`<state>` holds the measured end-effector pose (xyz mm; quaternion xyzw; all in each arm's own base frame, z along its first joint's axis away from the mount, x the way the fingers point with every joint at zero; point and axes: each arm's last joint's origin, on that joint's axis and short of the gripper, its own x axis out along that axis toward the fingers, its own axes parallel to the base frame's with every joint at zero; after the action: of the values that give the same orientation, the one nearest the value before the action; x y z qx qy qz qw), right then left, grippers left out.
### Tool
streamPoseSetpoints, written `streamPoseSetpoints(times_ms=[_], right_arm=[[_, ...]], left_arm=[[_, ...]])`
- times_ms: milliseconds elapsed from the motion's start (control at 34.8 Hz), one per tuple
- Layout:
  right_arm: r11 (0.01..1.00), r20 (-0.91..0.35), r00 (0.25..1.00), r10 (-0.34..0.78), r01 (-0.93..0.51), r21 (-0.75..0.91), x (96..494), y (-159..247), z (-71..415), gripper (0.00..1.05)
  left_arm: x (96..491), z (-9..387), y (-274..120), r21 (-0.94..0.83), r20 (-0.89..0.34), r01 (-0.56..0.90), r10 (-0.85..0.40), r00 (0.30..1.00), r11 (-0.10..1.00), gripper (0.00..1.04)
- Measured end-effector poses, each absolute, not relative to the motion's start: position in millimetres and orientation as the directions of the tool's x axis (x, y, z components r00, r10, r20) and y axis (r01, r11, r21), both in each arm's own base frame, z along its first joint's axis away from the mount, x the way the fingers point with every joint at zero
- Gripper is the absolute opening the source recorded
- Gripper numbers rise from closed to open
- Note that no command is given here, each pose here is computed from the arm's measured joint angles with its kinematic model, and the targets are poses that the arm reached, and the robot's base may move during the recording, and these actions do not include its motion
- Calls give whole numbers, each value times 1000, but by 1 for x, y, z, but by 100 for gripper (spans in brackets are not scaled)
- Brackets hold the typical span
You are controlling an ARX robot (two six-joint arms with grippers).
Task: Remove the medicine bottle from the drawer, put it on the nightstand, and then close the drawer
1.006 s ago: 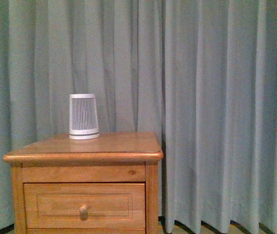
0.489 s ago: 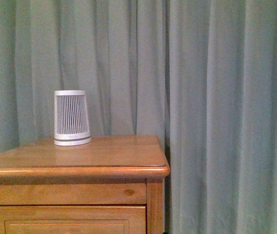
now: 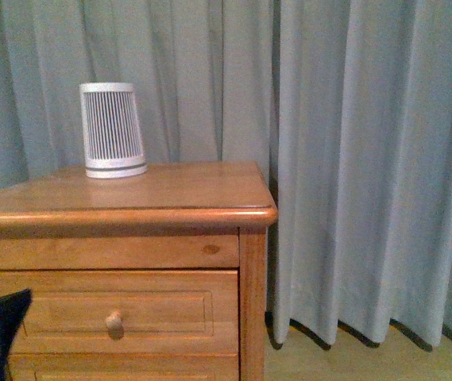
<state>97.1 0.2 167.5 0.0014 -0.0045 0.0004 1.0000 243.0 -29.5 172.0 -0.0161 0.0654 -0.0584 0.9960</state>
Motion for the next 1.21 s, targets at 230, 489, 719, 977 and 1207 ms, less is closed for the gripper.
streamPoseSetpoints(times_ms=[230, 489, 719, 977, 1207], right_arm=[[1000, 9, 1000, 1, -1, 3, 97, 0, 168, 98], [1000, 9, 1000, 0, 0, 3, 97, 0, 168, 98], [1000, 9, 1000, 0, 0, 3, 97, 0, 168, 98], [1000, 9, 1000, 0, 0, 3, 97, 0, 168, 98], [1000, 9, 1000, 0, 0, 3, 97, 0, 168, 98]], left_arm=[[307, 120, -52, -12, -170, 134, -134, 976, 991, 98], [345, 83, -58, 24, -164, 158, -152, 975, 987, 98], [379, 61, -66, 21, -164, 174, -169, 972, 984, 98], [409, 45, -72, 5, -189, 173, -169, 967, 985, 98], [428, 39, -73, 3, -191, 166, -163, 968, 986, 98]])
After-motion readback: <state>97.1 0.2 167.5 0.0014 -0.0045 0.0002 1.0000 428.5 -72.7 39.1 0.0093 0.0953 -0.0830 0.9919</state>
